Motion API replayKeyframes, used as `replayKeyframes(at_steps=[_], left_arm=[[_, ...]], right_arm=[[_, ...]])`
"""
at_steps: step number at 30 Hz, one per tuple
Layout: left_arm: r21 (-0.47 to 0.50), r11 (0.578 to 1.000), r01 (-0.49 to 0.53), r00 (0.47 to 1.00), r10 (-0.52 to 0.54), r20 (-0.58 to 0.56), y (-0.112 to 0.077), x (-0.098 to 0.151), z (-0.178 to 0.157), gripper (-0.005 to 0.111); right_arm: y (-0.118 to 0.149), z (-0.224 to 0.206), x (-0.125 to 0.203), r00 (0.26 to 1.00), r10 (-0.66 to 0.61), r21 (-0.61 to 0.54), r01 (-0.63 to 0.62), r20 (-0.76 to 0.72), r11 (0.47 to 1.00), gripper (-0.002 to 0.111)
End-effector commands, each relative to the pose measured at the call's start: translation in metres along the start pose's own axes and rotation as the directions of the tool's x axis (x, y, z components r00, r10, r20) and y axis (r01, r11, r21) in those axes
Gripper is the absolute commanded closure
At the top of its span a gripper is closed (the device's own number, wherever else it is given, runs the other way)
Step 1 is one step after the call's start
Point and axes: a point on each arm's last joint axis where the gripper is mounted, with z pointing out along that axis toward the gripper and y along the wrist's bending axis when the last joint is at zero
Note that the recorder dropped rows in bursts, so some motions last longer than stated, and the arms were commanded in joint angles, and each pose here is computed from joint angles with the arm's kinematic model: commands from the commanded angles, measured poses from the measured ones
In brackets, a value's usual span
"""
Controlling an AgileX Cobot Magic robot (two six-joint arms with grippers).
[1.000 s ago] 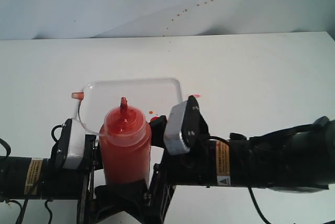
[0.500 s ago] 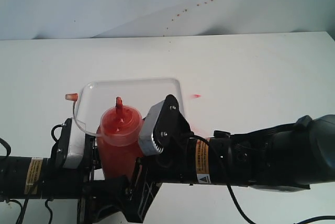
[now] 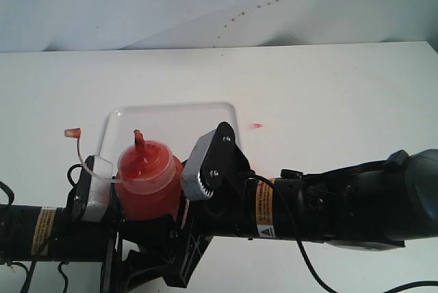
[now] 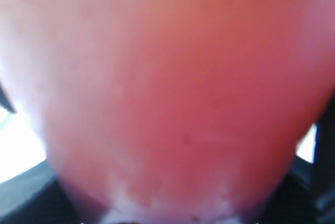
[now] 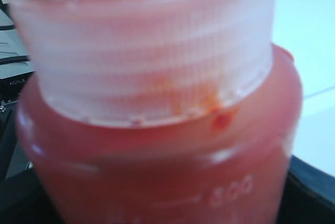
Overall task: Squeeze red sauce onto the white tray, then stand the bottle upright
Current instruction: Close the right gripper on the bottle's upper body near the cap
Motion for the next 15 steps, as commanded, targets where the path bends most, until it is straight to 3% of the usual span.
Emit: replayKeyframes(at_steps=[1, 9, 12, 15], left_arm=[[-0.016, 1.0, 0.001, 0.998, 0.0, 0.065, 0.0011, -0.0085, -0.0018, 0.107], [-0.016, 1.0, 0.003, 0.998, -0.002, 0.066, 0.0011, -0.0085, -0.0018, 0.097], [-0.016, 1.0, 0.005, 0.998, -0.004, 0.066, 0.0011, -0.0085, -0.0018, 0.084], [-0.015, 1.0, 0.008, 0.998, -0.007, 0.066, 0.0011, -0.0085, -0.0018, 0.061]], right_arm=[[0.0023, 0.001, 0.0, 1.0, -0.015, -0.021, 0.015, -0.004, 1.0, 0.108], [-0.0028, 0.0006, 0.0069, 0.997, -0.005, 0.034, 0.007, -0.081, 0.999, 0.108], [-0.0028, 0.0006, 0.0069, 0.997, -0.005, 0.034, 0.007, -0.081, 0.999, 0.108], [-0.0035, 0.0003, 0.0069, 0.997, -0.004, 0.037, 0.007, -0.081, 0.999, 0.108]])
